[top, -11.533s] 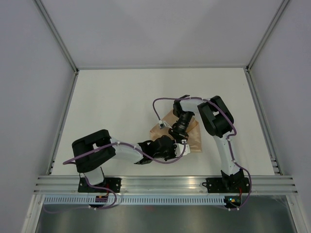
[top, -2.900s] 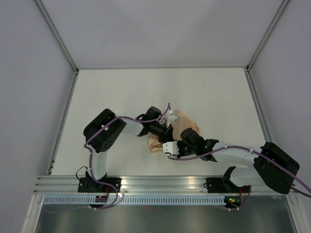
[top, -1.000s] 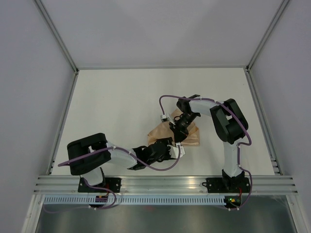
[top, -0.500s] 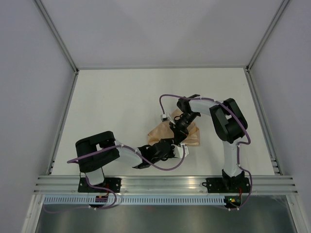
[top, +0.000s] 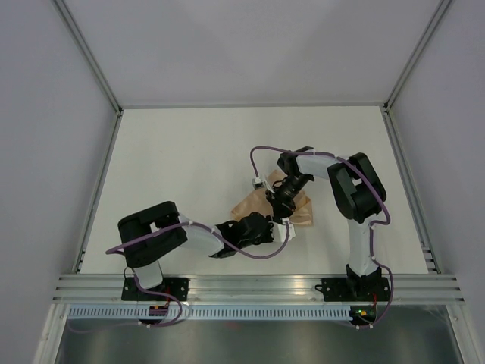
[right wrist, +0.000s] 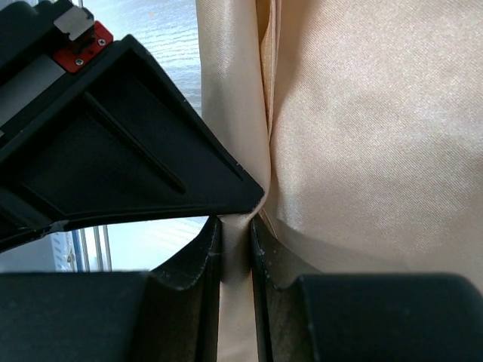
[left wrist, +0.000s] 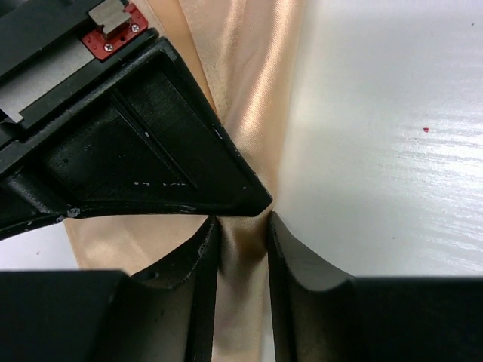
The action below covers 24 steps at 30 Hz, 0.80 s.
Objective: Fold the napkin, place the utensils inside, and roll it up
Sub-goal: Roll the napkin with the utensil
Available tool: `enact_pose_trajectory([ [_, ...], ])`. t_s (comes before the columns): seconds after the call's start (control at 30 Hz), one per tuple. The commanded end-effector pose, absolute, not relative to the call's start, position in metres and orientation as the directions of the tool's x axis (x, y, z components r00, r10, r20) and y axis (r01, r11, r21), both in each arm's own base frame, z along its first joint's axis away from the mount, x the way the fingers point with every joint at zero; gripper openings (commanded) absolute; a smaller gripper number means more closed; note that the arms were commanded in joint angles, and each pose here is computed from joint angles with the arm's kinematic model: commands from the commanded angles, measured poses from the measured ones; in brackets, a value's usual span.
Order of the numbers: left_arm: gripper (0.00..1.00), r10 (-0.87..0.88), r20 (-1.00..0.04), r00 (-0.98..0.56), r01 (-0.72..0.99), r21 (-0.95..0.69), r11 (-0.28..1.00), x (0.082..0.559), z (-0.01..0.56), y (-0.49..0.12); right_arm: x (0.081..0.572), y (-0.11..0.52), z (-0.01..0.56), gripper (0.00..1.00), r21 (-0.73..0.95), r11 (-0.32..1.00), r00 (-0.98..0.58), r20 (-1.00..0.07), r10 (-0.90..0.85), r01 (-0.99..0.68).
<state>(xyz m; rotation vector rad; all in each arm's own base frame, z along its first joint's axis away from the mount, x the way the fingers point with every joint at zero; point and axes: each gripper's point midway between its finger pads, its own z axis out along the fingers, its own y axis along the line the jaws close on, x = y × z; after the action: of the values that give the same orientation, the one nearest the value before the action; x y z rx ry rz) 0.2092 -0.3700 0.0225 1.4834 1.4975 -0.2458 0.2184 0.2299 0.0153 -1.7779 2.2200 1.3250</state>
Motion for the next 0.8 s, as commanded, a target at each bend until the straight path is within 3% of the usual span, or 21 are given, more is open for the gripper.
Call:
enact_pose_trajectory([
  [0.0, 0.02, 0.685, -0.726, 0.058, 0.931, 0.287, 0.225, 0.194, -0.01, -0.357, 0.227, 0.218, -0.002, 0.2, 0.529, 0.002, -0.293, -0.468, -0.834, -0.849],
  [0.07, 0.02, 0.67, -0.742, 0.02, 0.952, 0.219, 0.214, 0.19, -0.011, -0.358, 0.234, 0.219, 0.014, 0.34, 0.499, 0.007, -0.296, -0.503, -0.812, -0.867],
  [0.17, 0.02, 0.654, -0.754, -0.053, 0.963, 0.134, 0.232, 0.191, -0.011, -0.353, 0.247, 0.222, 0.042, 0.46, 0.45, 0.024, -0.306, -0.568, -0.764, -0.893],
  [0.47, 0.02, 0.608, -0.747, -0.271, 0.959, -0.155, 0.237, 0.185, -0.015, -0.351, 0.305, 0.194, 0.114, 0.52, 0.258, 0.259, -0.363, -0.735, -0.573, -0.931],
  [0.57, 0.02, 0.585, -0.731, -0.352, 0.936, -0.262, 0.236, 0.182, -0.017, -0.349, 0.31, 0.175, 0.128, 0.52, 0.141, 0.319, -0.304, -0.782, -0.545, -0.937],
  [0.6, 0.02, 0.571, -0.723, -0.388, 0.922, -0.299, 0.248, 0.186, -0.015, -0.349, 0.315, 0.172, 0.148, 0.52, 0.035, 0.332, -0.218, -0.817, -0.533, -0.943],
  [0.77, 0.02, 0.562, -0.642, -0.522, 0.842, -0.491, 0.222, 0.175, -0.02, -0.346, 0.289, 0.16, 0.145, 0.56, -0.182, 0.329, -0.037, -0.826, -0.562, -0.927],
])
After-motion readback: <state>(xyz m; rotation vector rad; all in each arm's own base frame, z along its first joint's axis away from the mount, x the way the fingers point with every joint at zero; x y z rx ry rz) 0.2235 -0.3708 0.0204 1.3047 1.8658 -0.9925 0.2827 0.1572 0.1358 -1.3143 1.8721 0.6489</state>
